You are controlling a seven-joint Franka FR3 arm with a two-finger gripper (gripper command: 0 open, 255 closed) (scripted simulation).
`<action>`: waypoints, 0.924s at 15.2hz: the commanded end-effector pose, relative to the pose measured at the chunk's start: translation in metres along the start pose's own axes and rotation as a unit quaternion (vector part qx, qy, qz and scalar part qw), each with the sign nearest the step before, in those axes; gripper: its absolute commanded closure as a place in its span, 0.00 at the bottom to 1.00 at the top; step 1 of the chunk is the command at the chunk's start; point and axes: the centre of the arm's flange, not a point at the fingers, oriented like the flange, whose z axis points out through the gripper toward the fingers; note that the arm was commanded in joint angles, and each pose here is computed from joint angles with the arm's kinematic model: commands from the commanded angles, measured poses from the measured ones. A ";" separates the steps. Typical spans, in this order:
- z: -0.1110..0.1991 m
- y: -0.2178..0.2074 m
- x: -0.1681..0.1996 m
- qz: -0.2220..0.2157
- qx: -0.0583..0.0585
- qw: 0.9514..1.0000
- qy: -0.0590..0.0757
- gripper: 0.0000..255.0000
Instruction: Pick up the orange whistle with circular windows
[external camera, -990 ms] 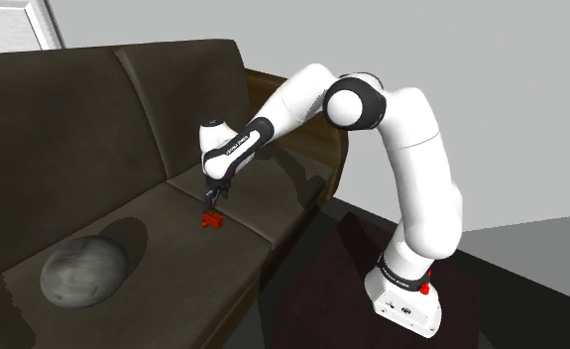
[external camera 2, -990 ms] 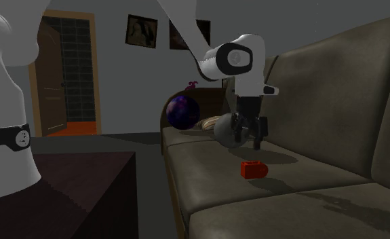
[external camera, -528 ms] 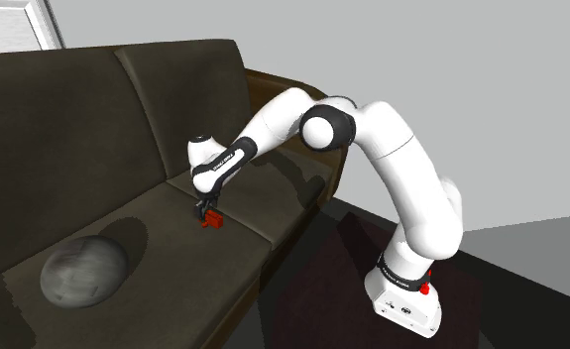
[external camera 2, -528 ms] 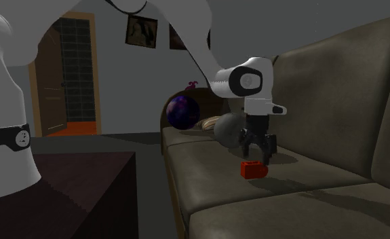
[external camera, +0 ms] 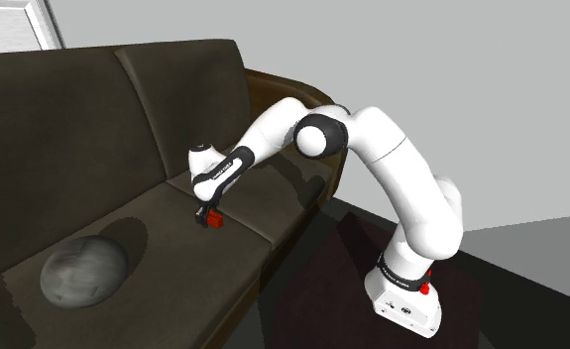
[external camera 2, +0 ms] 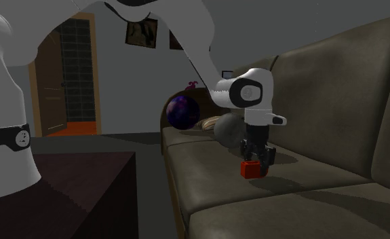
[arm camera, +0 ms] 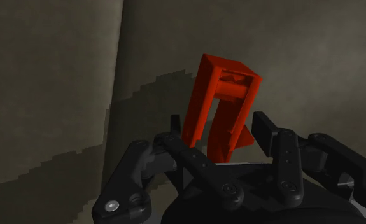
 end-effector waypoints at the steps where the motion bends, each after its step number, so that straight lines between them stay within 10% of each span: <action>1: 0.001 0.000 0.000 0.000 0.000 1.000 0.000 1.00; 14: -0.025 0.000 0.000 0.000 0.000 1.000 0.000 1.00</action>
